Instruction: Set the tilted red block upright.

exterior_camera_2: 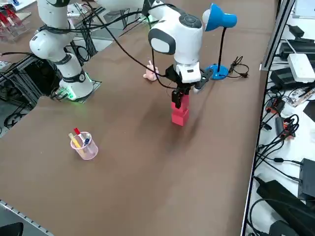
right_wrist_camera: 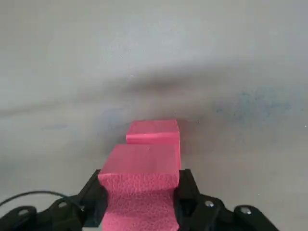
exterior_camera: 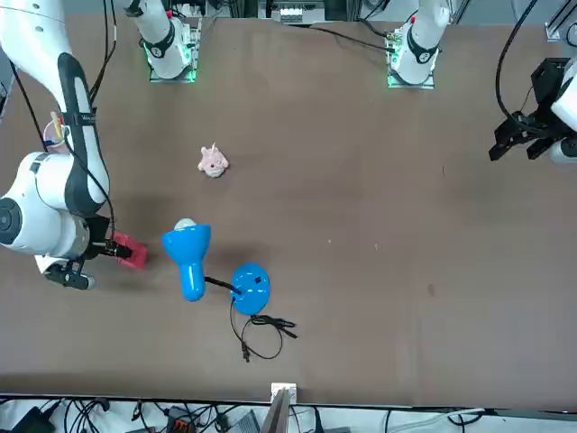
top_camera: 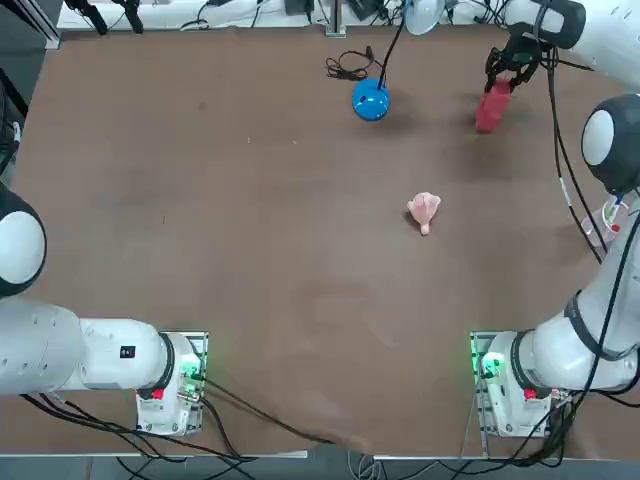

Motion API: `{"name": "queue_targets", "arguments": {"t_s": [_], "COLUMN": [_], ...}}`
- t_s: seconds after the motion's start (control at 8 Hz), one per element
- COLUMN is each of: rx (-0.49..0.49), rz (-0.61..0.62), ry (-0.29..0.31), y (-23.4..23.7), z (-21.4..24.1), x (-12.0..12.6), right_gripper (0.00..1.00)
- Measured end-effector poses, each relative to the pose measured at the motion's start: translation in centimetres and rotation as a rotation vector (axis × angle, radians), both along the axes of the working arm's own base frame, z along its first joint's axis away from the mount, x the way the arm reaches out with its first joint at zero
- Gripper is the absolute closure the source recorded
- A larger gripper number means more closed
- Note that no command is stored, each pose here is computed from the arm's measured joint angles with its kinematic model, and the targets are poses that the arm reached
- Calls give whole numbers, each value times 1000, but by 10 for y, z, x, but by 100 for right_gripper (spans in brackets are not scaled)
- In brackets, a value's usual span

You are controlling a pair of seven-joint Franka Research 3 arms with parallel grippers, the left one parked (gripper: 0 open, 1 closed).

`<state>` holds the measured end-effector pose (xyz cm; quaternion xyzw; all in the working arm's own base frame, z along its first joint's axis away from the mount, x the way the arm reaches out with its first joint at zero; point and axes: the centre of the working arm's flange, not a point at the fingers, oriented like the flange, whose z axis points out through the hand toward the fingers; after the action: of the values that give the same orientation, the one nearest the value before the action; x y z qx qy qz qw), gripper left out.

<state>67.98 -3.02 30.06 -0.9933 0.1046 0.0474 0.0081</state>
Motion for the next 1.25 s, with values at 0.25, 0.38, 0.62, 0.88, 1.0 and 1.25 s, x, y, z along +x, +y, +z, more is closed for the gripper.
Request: {"name": "queue_targets", "arguments": {"t_s": [0.25,0.38,0.62,0.88,1.0,1.25], "rx": [-1,-1,0,-1,-1,-2], "rz": [2,9,31,34,31,28], "ry": [-9,-10,-6,-5,-7,-8], "y": [0,0,0,-1,-3,-7], "z": [1,0,-6,-11,-12,-14], "x": [1,1,1,2,2,2], "right_gripper": [30,30,30,30,30,30]}}
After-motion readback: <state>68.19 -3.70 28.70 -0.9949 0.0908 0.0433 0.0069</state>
